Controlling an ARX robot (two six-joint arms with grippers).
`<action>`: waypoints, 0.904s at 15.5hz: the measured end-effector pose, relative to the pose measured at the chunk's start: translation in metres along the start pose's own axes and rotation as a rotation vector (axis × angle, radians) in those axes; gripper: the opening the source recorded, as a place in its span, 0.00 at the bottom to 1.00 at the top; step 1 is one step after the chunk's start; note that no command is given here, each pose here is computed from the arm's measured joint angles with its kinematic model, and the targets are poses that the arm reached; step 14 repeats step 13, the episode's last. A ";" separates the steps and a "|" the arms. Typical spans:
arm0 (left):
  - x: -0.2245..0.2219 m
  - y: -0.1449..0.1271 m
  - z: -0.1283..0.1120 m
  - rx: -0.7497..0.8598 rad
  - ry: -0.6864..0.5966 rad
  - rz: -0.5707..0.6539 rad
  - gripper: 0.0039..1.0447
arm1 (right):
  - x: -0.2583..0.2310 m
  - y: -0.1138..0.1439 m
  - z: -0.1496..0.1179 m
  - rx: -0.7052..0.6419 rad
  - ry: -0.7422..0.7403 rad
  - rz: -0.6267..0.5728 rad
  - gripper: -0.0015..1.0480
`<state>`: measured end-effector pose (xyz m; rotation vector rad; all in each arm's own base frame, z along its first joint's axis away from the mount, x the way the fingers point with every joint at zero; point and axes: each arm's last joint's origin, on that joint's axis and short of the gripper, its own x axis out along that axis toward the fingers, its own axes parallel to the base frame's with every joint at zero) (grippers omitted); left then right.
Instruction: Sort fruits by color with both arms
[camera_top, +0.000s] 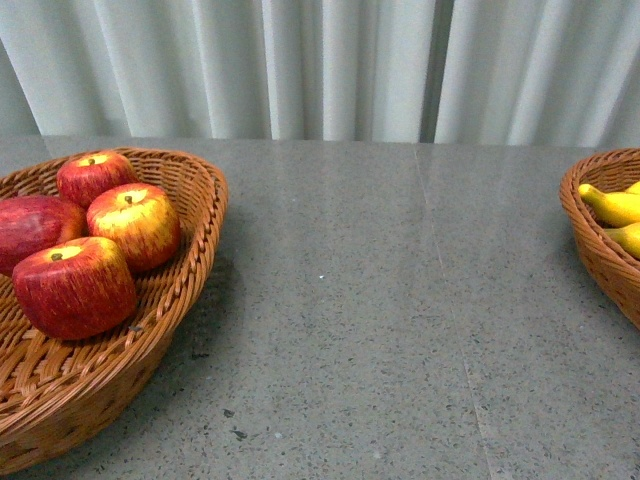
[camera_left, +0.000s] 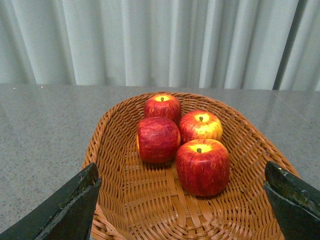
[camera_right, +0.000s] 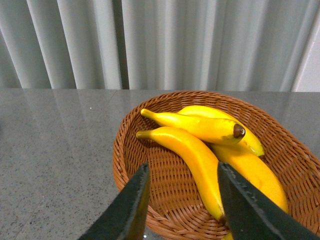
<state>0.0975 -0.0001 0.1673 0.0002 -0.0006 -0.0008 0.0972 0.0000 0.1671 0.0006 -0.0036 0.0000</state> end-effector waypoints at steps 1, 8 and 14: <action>0.000 0.000 0.000 0.000 0.000 0.000 0.94 | 0.000 0.000 0.000 0.000 0.000 0.000 0.52; 0.000 0.000 0.000 0.000 0.000 0.000 0.94 | 0.000 0.000 0.000 0.000 0.000 0.000 0.94; 0.000 0.000 0.000 0.000 0.000 0.000 0.94 | 0.000 0.000 0.000 0.001 0.000 0.000 0.94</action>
